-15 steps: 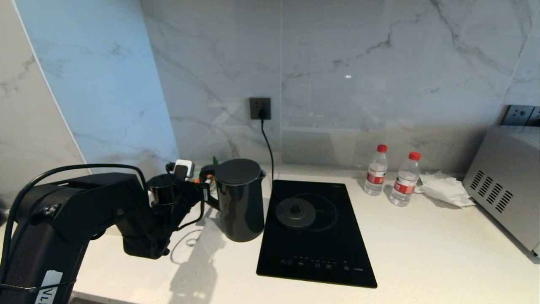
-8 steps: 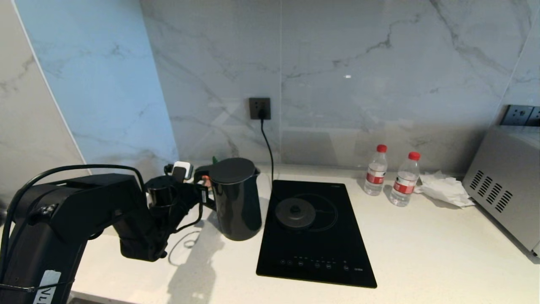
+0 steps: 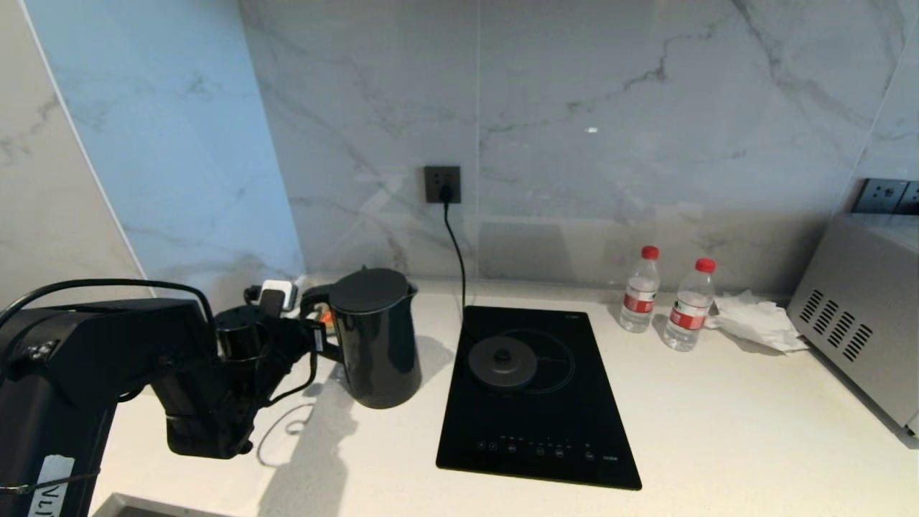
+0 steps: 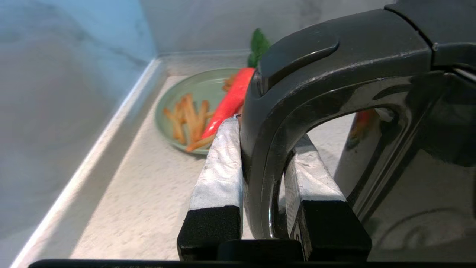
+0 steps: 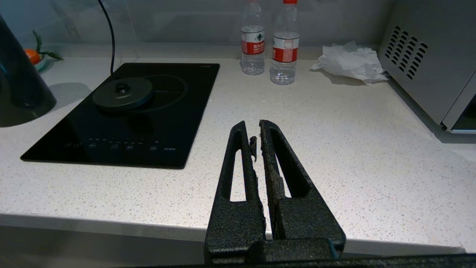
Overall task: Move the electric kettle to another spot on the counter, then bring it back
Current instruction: Grab the kettle
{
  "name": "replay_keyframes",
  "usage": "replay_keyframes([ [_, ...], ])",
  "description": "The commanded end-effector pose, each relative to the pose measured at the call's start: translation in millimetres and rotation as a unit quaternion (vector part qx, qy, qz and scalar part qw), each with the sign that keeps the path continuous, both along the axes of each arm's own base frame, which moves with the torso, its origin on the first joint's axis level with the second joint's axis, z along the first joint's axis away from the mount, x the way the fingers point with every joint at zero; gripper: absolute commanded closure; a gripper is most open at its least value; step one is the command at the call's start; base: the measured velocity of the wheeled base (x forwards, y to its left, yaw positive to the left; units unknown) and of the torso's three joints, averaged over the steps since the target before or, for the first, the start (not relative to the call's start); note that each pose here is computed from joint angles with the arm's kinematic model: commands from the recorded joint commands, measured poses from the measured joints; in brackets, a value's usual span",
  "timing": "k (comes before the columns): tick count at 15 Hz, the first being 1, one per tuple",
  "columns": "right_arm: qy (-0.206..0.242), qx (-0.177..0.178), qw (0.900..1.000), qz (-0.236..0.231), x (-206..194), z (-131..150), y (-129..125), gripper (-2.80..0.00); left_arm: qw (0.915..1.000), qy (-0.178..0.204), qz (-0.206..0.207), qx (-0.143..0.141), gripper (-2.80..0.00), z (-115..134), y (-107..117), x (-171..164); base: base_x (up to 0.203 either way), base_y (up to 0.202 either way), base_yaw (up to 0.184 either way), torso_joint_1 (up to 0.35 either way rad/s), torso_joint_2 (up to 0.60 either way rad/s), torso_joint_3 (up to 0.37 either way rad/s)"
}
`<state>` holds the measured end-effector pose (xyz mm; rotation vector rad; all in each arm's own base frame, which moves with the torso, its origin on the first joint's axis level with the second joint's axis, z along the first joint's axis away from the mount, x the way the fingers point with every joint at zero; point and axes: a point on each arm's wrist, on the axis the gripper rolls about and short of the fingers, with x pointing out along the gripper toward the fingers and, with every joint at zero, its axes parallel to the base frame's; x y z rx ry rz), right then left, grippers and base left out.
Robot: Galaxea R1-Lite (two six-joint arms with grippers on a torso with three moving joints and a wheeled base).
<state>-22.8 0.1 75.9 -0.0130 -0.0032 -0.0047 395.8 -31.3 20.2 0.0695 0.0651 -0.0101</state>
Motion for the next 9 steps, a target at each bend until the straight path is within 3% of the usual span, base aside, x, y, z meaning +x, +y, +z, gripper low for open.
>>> replay_keyframes([
  [1, -0.001, 0.0, 1.0, 0.0, -0.1, 0.3, 0.0, 0.0, 0.9999, -0.012, 0.01, -0.001, 0.0, 13.6, 8.3, -7.7, 0.0, 0.0, 0.0, 0.0, 0.0, 0.0],
  [9, -0.001, 0.0, 1.0, 0.0, -0.1, 0.3, 0.0, 0.0, 0.9964, 0.072, 0.045, -0.002, 0.0, 0.7, 26.1, -55.4, 0.0, 0.0, 0.0, 0.0, 0.0, 0.0],
])
